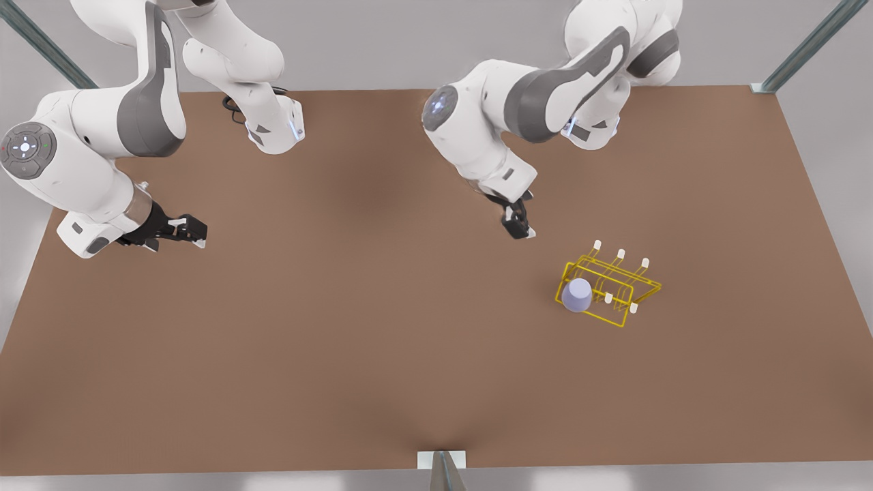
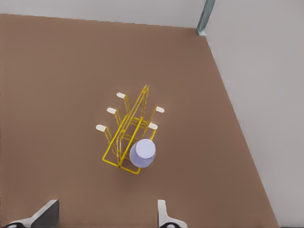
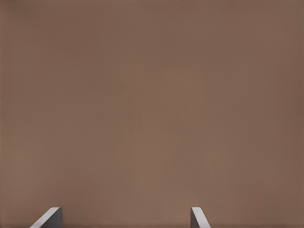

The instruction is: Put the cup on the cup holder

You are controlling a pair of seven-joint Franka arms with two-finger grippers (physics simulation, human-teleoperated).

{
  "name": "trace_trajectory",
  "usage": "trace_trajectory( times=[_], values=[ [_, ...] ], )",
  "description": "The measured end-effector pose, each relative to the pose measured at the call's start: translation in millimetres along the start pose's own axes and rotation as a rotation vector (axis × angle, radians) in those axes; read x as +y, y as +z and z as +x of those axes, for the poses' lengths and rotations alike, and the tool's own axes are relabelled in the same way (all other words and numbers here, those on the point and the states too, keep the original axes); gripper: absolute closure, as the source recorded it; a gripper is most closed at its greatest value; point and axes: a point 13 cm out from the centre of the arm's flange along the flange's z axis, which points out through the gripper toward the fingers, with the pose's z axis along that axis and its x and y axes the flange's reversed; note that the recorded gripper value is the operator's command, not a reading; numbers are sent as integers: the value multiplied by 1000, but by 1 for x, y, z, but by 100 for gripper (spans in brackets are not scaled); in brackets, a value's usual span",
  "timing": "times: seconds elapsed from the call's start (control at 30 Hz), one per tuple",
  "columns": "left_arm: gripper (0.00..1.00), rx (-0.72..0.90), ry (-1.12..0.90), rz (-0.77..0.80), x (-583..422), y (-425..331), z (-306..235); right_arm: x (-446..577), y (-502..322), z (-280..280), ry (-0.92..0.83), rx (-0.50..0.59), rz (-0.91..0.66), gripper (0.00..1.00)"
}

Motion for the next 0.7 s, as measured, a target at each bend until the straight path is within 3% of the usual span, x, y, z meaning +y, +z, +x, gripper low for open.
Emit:
trace_trajectory(
  times=[0.27,0.37,0.5,0.7],
  values=[
    [0,286,159,-301,-47,141,-153,5,0,-1,-9,-3,0,0],
    [0,408,338,-338,-8,175,-178,9,0,0,-16,-2,1,0],
    [0,529,511,-225,-3,191,-206,9,0,-2,-16,-5,0,0],
    [0,577,817,-59,-27,179,-194,22,13,-18,-30,-26,-6,0]
  ],
)
